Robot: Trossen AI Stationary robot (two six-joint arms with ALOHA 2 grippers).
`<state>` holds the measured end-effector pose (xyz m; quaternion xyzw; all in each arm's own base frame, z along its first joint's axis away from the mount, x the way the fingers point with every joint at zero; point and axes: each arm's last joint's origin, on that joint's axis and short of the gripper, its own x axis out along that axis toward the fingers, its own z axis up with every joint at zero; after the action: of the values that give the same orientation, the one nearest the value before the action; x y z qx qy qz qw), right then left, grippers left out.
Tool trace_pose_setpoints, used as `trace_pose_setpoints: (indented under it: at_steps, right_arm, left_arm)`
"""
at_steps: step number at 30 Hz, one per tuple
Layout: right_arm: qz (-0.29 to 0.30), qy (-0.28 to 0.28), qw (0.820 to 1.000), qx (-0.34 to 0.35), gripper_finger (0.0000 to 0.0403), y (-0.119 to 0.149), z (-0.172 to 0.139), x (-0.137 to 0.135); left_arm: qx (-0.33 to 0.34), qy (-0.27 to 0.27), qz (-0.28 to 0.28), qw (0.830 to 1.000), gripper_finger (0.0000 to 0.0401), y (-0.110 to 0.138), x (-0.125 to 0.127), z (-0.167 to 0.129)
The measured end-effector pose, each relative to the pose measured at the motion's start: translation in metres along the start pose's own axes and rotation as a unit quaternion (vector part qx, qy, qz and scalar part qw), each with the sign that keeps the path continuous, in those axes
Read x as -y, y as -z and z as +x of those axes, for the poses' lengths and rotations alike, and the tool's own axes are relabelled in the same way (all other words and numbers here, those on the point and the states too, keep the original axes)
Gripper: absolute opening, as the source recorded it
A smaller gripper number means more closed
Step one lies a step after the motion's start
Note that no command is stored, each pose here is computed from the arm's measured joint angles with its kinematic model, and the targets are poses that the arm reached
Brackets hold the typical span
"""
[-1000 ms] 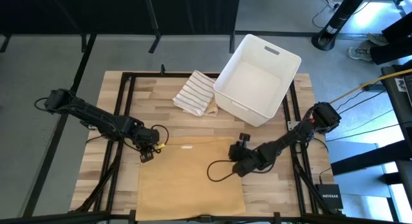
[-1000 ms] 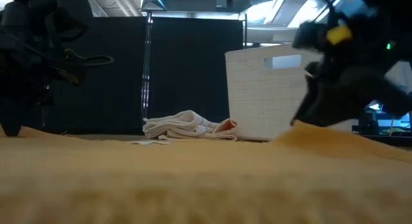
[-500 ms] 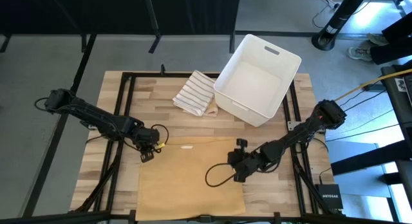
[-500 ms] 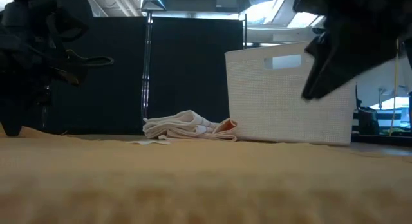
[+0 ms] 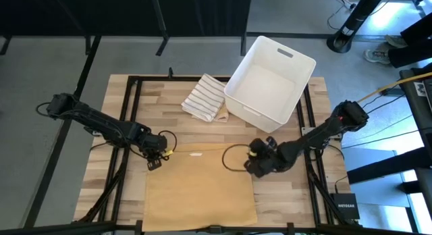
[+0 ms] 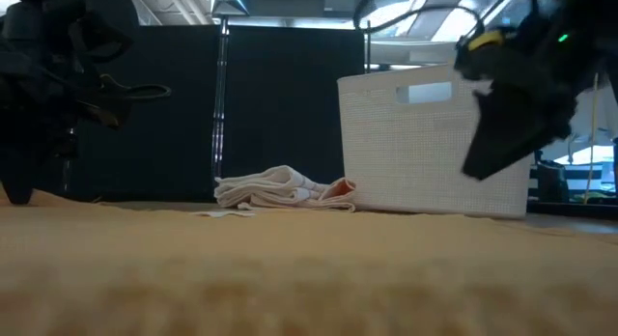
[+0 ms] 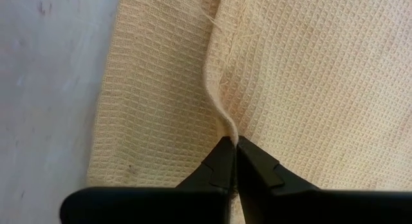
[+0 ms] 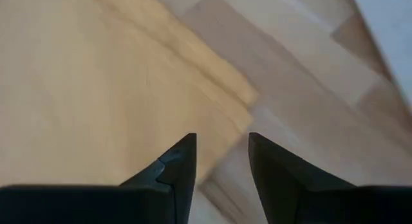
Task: Fold towel
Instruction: Fold the yellow towel
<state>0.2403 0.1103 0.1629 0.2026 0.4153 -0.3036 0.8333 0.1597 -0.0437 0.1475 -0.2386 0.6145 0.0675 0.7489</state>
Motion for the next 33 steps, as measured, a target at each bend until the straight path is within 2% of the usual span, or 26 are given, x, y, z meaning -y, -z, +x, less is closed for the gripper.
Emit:
trace_pose_setpoints:
  at_steps: [4,7,10,13,15,24,33]
  right_arm:
    - [0.043,-0.03,0.999,-0.004,0.0169,-0.004,0.021,0.01]
    - [0.059,-0.021,0.998,-0.015,0.0185,-0.005,0.032,0.022]
    - [0.073,-0.011,0.997,-0.014,0.0192,-0.005,0.039,0.031]
    - [0.086,-0.03,0.996,-0.01,0.0193,-0.006,0.044,0.033]
    - [0.083,-0.049,0.995,-0.018,0.0193,-0.005,0.046,0.033]
    - [0.076,-0.052,0.995,-0.028,0.0193,-0.001,0.048,0.036]
    - [0.053,-0.082,0.995,-0.02,0.0193,-0.004,0.047,0.03]
  left_arm:
    - [0.001,-0.001,0.002,1.0,0.0003,0.0,0.0,0.0]
    - [0.001,-0.001,0.002,1.0,0.0003,0.0,0.0,0.0]
    - [0.002,-0.001,0.002,1.0,0.0006,0.0,0.0,0.0]
    - [0.001,-0.001,0.002,1.0,0.0006,0.0,0.0,0.0]
    - [0.001,-0.001,0.002,1.0,0.0003,0.0,0.0,0.0]
    - [0.009,0.005,0.004,1.0,0.0006,-0.001,0.001,0.0]
    - [0.009,0.004,0.008,1.0,0.0006,-0.002,0.001,0.0]
